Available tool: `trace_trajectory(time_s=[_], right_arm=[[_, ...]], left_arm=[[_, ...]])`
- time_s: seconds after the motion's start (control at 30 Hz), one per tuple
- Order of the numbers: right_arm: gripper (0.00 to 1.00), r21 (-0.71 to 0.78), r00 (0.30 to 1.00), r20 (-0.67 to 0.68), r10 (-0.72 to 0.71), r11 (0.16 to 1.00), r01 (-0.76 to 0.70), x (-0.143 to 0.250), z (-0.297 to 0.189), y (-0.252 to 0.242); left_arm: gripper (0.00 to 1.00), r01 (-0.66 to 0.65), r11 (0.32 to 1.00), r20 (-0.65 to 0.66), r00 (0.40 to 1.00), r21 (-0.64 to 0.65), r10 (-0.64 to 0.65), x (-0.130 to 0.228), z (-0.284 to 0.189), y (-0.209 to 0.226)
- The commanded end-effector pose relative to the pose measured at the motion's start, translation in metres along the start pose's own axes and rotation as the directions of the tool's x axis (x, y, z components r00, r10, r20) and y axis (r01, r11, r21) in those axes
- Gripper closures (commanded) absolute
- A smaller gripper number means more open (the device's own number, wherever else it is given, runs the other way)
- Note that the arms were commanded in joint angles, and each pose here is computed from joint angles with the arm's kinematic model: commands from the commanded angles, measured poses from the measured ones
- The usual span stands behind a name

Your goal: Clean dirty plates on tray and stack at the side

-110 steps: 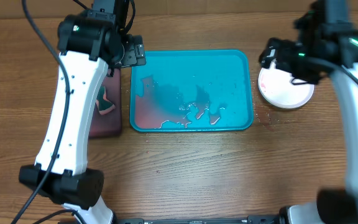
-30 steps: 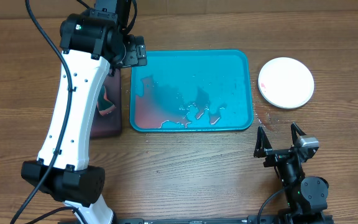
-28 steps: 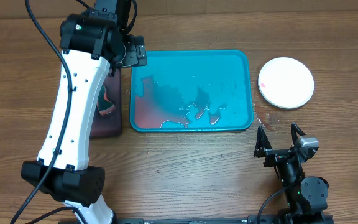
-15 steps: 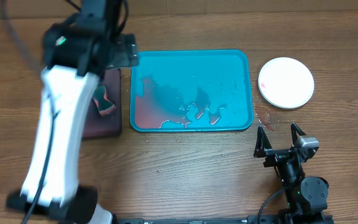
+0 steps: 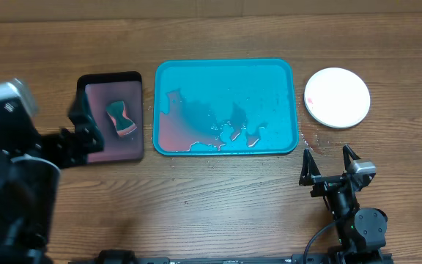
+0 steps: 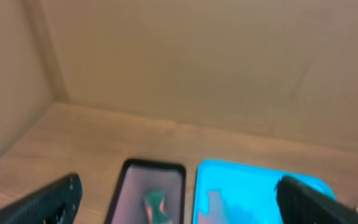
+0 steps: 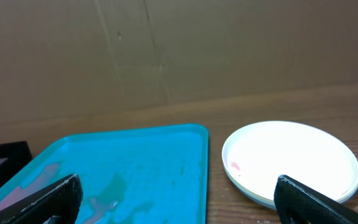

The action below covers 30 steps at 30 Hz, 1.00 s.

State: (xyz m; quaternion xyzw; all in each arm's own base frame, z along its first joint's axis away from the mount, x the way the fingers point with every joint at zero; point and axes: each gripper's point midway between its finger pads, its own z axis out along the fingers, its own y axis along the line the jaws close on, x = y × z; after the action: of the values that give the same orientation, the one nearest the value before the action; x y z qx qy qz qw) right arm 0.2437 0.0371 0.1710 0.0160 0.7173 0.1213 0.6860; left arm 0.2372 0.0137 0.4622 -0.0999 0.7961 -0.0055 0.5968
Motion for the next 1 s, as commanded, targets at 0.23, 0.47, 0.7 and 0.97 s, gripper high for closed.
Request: trace_trajectory(time_s=[0.23,0.47,0.7,0.97], right_arm=[[0.0,-0.012,1.0,0.004,0.002,1.0,-0.002,0.002,0.0,0.002],[0.0,-0.012,1.0,0.004,0.002,1.0,-0.002,0.002,0.0,0.002],[0.0,-0.011,1.0,0.004,0.002,1.0,-0.002,0.002,0.0,0.002],[0.0,-0.012,1.0,0.004,0.002,1.0,-0.002,0.002,0.0,0.002]], left_arm=[[0.0,-0.145,0.969,0.192,0.976,0.202,0.106,0.135,0.046,-0.011],[0.0,-0.183,0.958,0.353,0.931,0.221,0.097,0.196,0.057,-0.007],[0.0,-0.316,0.933,0.411,0.883,0.169,0.225,0.232,0.068,-0.003],[0.0,-0.398,0.905,0.34,0.881,0.152,0.33,0.274,0.086,0.001]])
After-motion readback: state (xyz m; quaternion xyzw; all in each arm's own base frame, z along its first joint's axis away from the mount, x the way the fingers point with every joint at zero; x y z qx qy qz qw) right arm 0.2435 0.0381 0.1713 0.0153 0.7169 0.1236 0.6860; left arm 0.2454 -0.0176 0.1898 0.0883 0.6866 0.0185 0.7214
